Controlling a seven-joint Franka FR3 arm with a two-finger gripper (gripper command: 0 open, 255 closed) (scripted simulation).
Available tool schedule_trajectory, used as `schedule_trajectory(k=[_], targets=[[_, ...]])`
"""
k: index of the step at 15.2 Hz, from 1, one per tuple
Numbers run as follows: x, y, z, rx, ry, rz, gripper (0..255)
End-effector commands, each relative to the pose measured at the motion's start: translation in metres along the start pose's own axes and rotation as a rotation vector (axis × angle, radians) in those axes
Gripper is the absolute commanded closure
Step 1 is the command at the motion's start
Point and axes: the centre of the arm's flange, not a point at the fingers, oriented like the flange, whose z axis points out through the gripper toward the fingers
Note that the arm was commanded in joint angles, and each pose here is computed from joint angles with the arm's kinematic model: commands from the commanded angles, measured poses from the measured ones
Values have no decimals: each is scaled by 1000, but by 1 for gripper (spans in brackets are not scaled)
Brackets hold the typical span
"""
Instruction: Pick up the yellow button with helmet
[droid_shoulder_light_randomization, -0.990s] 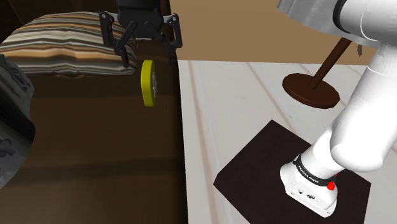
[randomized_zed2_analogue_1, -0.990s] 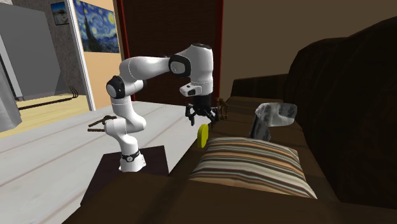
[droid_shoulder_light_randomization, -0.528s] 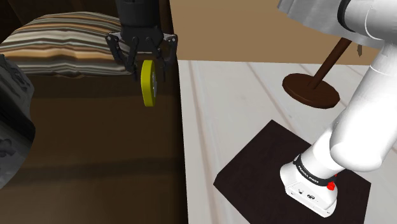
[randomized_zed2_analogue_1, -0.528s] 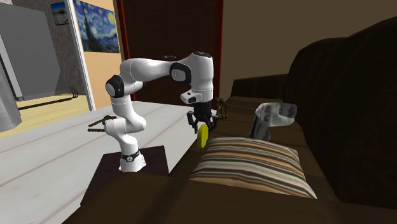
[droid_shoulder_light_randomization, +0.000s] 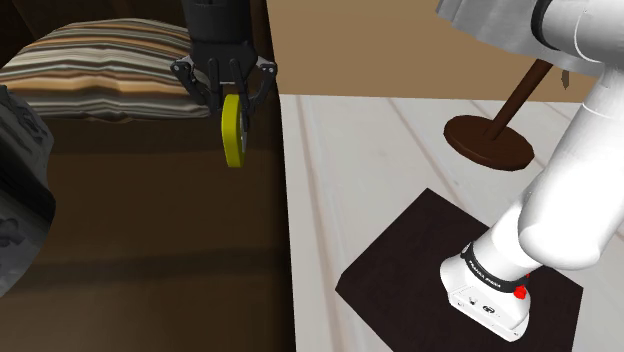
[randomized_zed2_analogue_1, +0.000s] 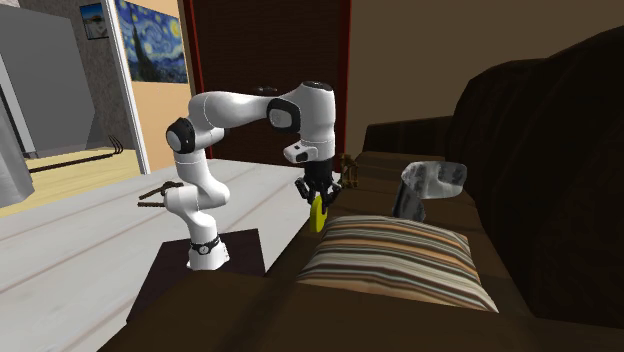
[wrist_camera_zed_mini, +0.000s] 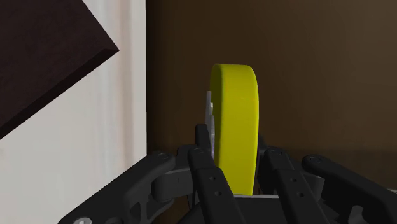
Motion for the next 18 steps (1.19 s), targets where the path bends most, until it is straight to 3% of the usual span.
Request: schedule_trajectory(k=[1, 18], targets=[[0, -1, 0, -1, 0, 0, 255], [-10, 1, -79, -1, 0, 0, 255]])
